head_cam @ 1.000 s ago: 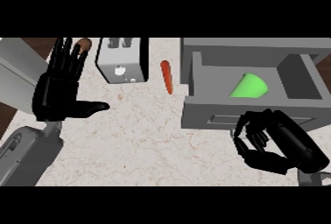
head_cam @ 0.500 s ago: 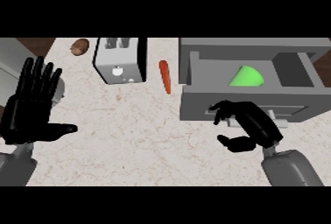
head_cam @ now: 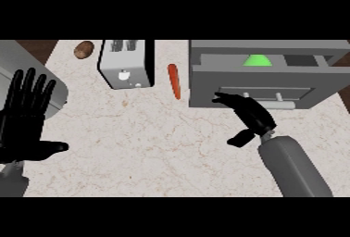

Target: Pick up the cup, place it into the drawer and close the drawer

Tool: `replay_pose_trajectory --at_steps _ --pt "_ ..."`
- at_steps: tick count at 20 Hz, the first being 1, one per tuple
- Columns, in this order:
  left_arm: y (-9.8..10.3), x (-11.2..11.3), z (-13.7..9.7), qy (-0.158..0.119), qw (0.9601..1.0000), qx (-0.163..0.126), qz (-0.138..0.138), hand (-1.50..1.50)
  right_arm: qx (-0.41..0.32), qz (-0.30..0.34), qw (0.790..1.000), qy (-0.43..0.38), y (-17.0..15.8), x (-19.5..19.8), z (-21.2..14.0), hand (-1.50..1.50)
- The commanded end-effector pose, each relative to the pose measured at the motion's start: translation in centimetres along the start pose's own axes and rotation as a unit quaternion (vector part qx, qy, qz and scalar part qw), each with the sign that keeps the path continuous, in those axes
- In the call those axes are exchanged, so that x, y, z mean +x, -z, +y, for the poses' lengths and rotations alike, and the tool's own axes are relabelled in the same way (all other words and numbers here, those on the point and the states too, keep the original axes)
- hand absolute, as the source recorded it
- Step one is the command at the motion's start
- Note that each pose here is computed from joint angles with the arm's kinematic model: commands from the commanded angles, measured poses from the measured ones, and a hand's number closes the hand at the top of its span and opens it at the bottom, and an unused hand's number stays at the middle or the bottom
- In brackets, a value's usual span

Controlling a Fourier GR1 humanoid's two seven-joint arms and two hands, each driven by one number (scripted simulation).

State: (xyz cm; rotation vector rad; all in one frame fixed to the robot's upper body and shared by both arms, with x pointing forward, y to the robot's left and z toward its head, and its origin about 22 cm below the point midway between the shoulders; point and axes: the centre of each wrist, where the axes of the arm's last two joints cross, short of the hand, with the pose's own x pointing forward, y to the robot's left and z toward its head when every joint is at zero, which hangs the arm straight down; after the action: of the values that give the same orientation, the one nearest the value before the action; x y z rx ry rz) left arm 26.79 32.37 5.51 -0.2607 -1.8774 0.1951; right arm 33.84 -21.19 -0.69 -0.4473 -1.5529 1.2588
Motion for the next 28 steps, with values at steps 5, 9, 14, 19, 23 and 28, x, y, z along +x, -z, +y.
replay_pose_trajectory --at_steps 5,9,14,19,23,28 --pt "-1.3 0.3 1.5 -0.013 0.9998 -0.016 0.001 -1.50 0.014 0.014 0.999 0.033 4.4 -2.3 -0.3 -1.50" --pt "-0.2 -0.1 3.1 -0.014 0.9998 -0.012 -0.007 -1.50 0.011 0.009 0.999 0.048 5.1 -3.9 -3.5 -1.50" --pt "-0.6 -0.2 1.9 -0.015 0.9997 -0.018 0.000 -1.50 0.014 0.022 0.999 0.040 4.0 -6.4 -6.2 -1.50" --pt "-0.9 -1.4 1.8 -0.013 0.9995 -0.027 0.011 -1.50 0.000 0.025 0.999 0.046 4.3 -6.7 -9.2 -1.50" --pt "-0.5 -1.3 1.2 -0.004 0.9997 -0.025 -0.002 -1.50 0.000 0.036 0.998 0.049 4.2 -6.9 -10.1 -1.50" --pt "-0.1 -1.2 1.4 -0.010 0.9994 -0.034 0.001 -1.50 0.008 0.034 0.998 0.047 3.4 -7.9 -11.7 -1.50"
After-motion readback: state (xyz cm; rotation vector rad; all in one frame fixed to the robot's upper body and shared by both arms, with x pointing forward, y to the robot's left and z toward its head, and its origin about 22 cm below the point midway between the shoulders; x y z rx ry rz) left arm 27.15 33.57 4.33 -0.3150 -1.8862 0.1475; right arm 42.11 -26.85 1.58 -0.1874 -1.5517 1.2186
